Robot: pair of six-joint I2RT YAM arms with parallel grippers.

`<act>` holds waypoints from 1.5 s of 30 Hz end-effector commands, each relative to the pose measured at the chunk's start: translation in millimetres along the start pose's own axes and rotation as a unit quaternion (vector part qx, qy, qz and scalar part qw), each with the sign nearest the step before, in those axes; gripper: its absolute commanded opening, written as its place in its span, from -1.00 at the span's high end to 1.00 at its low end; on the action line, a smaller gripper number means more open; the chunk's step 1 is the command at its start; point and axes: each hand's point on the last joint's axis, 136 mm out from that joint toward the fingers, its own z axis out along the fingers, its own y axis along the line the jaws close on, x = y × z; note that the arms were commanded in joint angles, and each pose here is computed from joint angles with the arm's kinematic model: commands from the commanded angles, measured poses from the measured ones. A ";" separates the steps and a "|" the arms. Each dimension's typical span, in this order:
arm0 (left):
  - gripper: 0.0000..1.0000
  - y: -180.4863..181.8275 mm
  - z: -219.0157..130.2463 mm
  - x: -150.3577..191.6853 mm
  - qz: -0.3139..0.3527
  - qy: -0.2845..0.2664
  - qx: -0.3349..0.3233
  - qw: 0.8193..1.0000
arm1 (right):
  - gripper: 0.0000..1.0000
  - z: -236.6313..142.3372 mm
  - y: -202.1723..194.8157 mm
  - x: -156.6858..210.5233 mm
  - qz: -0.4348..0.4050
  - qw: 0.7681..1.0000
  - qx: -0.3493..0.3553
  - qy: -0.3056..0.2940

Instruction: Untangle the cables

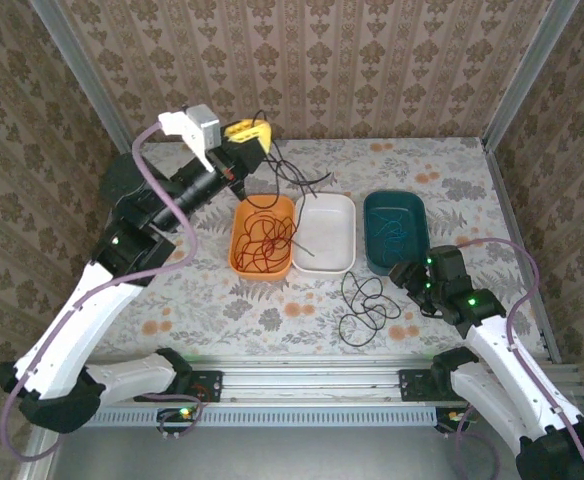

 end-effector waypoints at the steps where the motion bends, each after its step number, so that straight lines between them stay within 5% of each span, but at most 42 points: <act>1: 1.00 -10.1 9.9 -25.5 0.004 -0.035 0.041 0.999 | -0.29 -3.7 -4.2 -5.4 -0.004 1.000 0.012 -0.013; 7: 1.00 0.4 48.3 8.7 -0.048 -0.006 0.068 0.997 | -0.29 -9.4 -3.9 -9.0 -0.007 1.000 0.013 -0.021; 20: 1.00 41.0 77.8 202.6 -0.220 0.131 0.029 0.966 | -0.30 -20.6 3.2 -13.4 -0.036 0.999 0.013 -0.018; 32: 1.00 93.3 43.9 355.6 -0.243 0.280 -0.137 0.919 | -0.30 -13.3 4.2 -0.5 -0.040 0.999 -0.006 0.009; 41: 1.00 99.3 56.0 413.9 -0.249 0.339 -0.151 0.895 | -0.31 -11.9 1.2 3.5 -0.041 0.999 -0.006 0.015; 43: 0.84 100.7 60.1 417.2 -0.248 0.339 -0.154 0.894 | -0.30 -12.2 -0.4 4.7 -0.042 0.999 -0.004 0.016; 45: 0.43 99.6 64.7 418.6 -0.249 0.338 -0.151 0.895 | -0.30 -12.3 -2.5 6.4 -0.043 0.999 -0.003 0.017</act>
